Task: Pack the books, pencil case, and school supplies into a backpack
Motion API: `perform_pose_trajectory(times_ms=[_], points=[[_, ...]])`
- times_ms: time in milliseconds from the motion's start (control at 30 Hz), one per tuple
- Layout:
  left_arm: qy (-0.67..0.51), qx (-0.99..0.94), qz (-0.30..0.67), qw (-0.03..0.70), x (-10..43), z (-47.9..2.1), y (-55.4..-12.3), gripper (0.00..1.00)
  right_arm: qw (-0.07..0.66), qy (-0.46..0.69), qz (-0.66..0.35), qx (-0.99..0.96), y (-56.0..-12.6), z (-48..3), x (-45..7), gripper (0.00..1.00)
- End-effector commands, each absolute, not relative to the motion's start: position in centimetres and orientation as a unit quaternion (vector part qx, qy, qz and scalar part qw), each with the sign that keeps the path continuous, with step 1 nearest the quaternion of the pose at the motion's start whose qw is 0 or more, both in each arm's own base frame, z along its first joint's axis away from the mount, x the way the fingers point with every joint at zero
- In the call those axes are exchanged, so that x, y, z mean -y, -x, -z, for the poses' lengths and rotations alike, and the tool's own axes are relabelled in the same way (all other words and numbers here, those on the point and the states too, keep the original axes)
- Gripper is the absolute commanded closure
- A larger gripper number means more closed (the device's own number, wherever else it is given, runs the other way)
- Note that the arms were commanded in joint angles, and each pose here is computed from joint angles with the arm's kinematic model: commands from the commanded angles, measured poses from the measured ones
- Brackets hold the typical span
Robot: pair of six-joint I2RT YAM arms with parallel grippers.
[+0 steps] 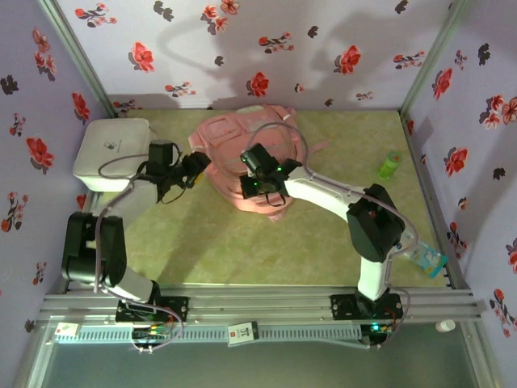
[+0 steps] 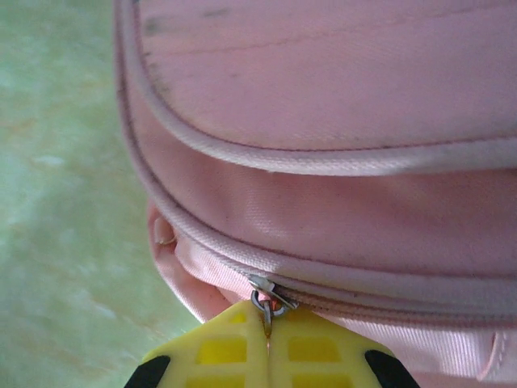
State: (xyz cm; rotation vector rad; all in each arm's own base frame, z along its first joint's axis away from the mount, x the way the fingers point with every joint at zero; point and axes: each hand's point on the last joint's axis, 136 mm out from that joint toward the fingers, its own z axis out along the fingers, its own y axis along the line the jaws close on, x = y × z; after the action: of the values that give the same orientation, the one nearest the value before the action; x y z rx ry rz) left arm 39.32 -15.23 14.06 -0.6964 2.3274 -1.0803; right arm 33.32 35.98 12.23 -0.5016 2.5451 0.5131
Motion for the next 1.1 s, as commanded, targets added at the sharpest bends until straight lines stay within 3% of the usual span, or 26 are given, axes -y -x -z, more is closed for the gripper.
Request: perform_pose_trajectory(times_ms=[0,233,400,800,967,1067], points=[[0.292,-0.825,0.432,0.219,15.4,-13.7,-37.8,0.41,0.268,0.188,-0.249,-0.911,-34.0,-14.5,-39.9,1.00],[0.292,-0.768,0.533,0.204,17.8,-15.3,-38.4,0.48,0.258,0.190,-0.261,-0.911,-33.5,-14.0,-41.2,1.00],[0.291,-0.771,0.534,0.190,19.0,-14.3,-38.9,0.60,0.254,0.188,-0.260,-0.912,-33.3,-13.8,-41.0,1.00],[0.287,-0.794,0.507,0.173,20.4,-12.3,-39.9,0.66,0.251,0.184,-0.253,-0.916,-33.2,-13.4,-40.8,1.00],[0.280,-0.804,0.496,0.172,20.5,-12.1,-40.3,0.77,0.245,0.178,-0.240,-0.923,-33.1,-12.8,-40.2,1.00],[0.274,-0.807,0.490,0.185,20.2,-12.4,-40.5,0.89,0.249,0.158,-0.208,-0.933,-33.3,-12.4,-38.7,1.00]])
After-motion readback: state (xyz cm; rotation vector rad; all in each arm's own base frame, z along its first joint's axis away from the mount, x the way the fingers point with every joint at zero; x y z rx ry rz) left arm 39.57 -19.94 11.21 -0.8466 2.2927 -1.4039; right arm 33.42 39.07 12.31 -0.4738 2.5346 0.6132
